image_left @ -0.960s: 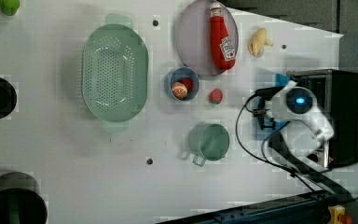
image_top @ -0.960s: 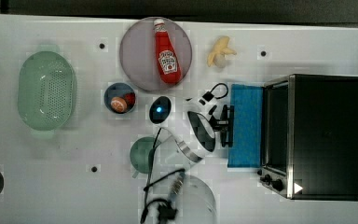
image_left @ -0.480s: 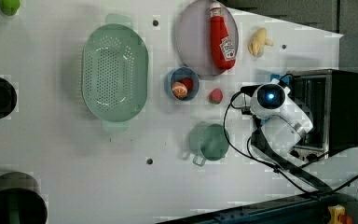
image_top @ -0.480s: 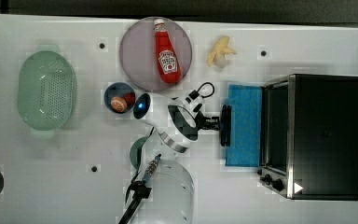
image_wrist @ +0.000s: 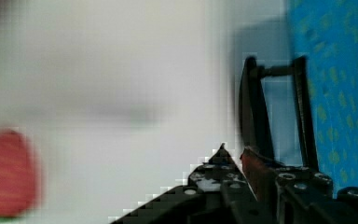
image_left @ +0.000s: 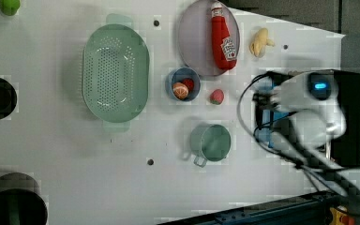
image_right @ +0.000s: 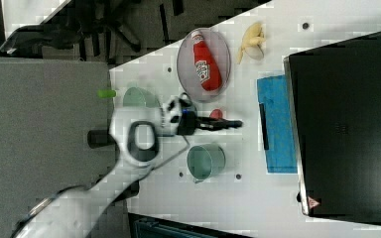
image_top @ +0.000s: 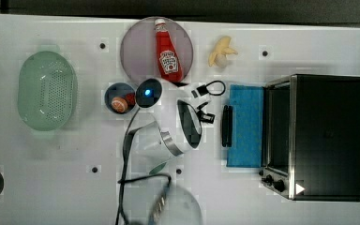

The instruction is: Flap open oven.

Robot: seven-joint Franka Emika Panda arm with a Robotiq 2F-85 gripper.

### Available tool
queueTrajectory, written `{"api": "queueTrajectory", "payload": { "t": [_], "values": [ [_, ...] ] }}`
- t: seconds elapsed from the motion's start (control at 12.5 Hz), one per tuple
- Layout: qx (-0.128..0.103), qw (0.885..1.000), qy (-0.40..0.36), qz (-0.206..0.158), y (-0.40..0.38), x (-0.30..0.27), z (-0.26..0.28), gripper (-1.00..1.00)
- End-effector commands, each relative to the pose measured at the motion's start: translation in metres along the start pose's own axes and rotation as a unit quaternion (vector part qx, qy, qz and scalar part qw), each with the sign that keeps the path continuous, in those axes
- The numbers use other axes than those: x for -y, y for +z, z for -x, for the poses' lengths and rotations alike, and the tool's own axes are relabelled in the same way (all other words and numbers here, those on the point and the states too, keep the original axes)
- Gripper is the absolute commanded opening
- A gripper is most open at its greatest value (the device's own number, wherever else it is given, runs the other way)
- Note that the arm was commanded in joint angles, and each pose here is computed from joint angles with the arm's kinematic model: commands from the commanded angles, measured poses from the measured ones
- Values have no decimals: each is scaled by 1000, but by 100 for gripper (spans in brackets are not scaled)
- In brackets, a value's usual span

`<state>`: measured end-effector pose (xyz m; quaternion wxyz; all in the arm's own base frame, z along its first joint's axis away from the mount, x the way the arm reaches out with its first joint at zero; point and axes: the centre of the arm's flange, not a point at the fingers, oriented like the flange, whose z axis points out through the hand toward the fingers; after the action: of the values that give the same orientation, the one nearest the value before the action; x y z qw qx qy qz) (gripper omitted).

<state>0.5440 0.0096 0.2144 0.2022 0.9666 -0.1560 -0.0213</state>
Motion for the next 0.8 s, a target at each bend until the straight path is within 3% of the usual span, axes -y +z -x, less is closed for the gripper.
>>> {"api": "queueTrajectory", "payload": {
  "t": [0.08, 0.4, 0.8],
  "values": [
    [-37, 986, 136, -85, -97, -61, -34, -65],
    [4, 956, 231, -179, -165, -118, -29, -65],
    [61, 952, 232, -188, -255, -175, 7, -65]
  ]
}}
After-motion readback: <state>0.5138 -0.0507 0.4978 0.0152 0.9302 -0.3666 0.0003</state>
